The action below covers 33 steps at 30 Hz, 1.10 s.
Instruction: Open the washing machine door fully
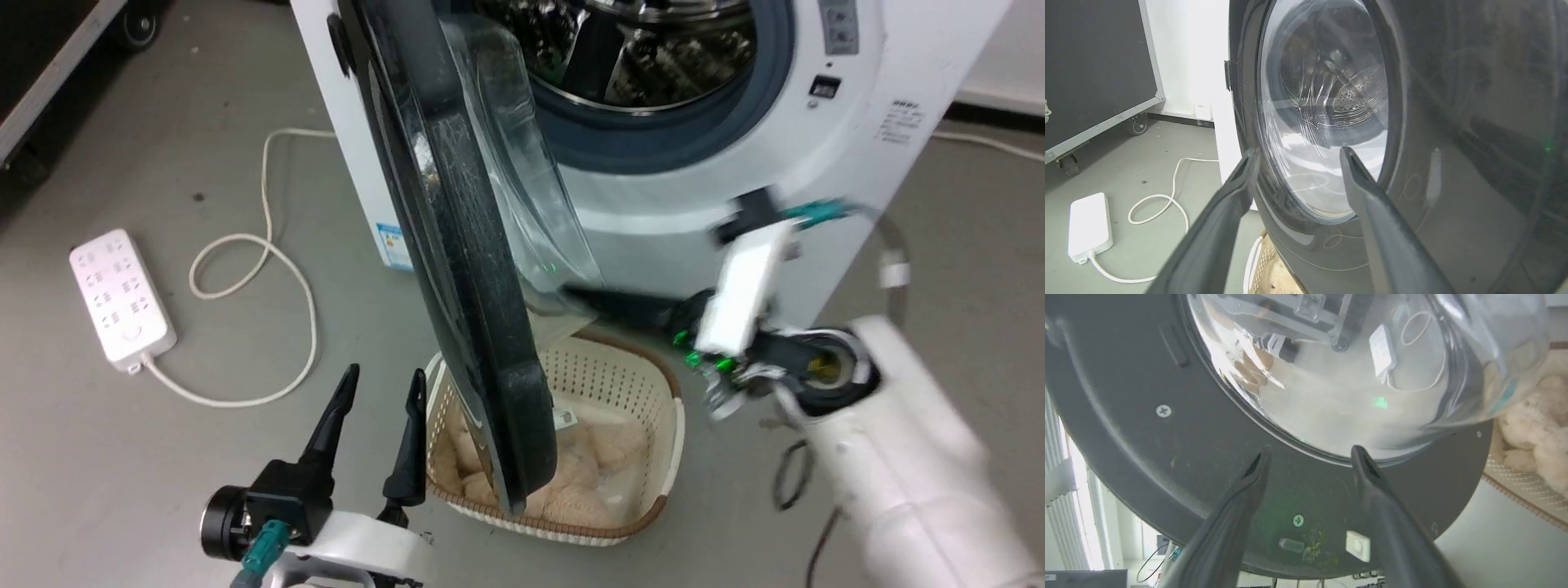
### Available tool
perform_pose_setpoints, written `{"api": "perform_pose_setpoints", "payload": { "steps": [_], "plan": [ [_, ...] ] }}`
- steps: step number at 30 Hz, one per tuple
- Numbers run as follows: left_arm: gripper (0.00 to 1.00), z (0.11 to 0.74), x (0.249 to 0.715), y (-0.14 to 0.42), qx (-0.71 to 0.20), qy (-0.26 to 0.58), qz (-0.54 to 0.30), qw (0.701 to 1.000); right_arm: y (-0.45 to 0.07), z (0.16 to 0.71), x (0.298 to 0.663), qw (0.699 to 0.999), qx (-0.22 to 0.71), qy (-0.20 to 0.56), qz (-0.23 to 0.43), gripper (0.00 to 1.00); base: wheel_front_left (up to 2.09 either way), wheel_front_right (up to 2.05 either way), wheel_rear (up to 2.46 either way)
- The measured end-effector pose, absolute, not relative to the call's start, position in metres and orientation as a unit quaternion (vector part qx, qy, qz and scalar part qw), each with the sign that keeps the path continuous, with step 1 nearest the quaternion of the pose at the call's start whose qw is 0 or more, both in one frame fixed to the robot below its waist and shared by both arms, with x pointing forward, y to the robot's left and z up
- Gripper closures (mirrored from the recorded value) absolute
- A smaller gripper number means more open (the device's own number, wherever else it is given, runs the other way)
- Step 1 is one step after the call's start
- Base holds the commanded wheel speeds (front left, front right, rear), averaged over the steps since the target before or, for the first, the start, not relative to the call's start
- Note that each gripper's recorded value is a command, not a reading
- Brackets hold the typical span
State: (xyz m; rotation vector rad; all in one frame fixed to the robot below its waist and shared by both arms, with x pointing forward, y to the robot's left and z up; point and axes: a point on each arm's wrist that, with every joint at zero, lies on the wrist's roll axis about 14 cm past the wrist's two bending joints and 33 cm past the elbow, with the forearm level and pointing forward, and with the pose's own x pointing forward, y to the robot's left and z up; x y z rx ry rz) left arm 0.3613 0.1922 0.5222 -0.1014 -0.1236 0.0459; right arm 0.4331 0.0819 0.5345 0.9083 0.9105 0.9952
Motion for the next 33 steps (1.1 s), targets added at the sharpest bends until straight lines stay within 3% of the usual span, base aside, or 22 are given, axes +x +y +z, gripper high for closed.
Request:
{"api": "perform_pose_setpoints", "payload": {
  "steps": [5, 8, 11, 18, 24, 33],
  "plan": [
    [0.0, 0.527, 0.36, 0.191, -0.062, -0.071, 0.018, 0.995, 0.009, 0.561, 0.476, 0.833, 0.337, 0.245, 0.365, 0.0, 0.0, 0.0, 0.0],
    [0.0, 0.53, 0.361, 0.186, -0.068, -0.076, 0.005, 0.995, -0.067, 0.585, 0.491, 0.924, 0.254, 0.096, 0.271, 0.0, 0.0, 0.0, 0.0],
    [0.0, 0.533, 0.362, 0.183, -0.07, -0.081, -0.003, 0.994, -0.104, 0.593, 0.481, 0.943, 0.244, 0.034, 0.222, 0.0, 0.0, 0.0, 0.0],
    [0.0, 0.539, 0.369, 0.17, -0.072, -0.089, -0.026, 0.993, -0.173, 0.603, 0.438, 0.984, 0.097, -0.084, 0.124, 0.0, 0.0, 0.0, 0.0],
    [0.0, 0.538, 0.366, 0.165, -0.074, -0.088, -0.033, 0.993, -0.19, 0.587, 0.398, 0.992, 0.03, -0.103, 0.061, 0.0, 0.0, 0.0, 0.0],
    [0.0, 0.533, 0.362, 0.162, -0.062, -0.08, -0.039, 0.994, -0.169, 0.549, 0.37, 0.996, 0.009, -0.068, 0.065, 0.0, 0.0, 0.0, 0.0]
  ]
}}
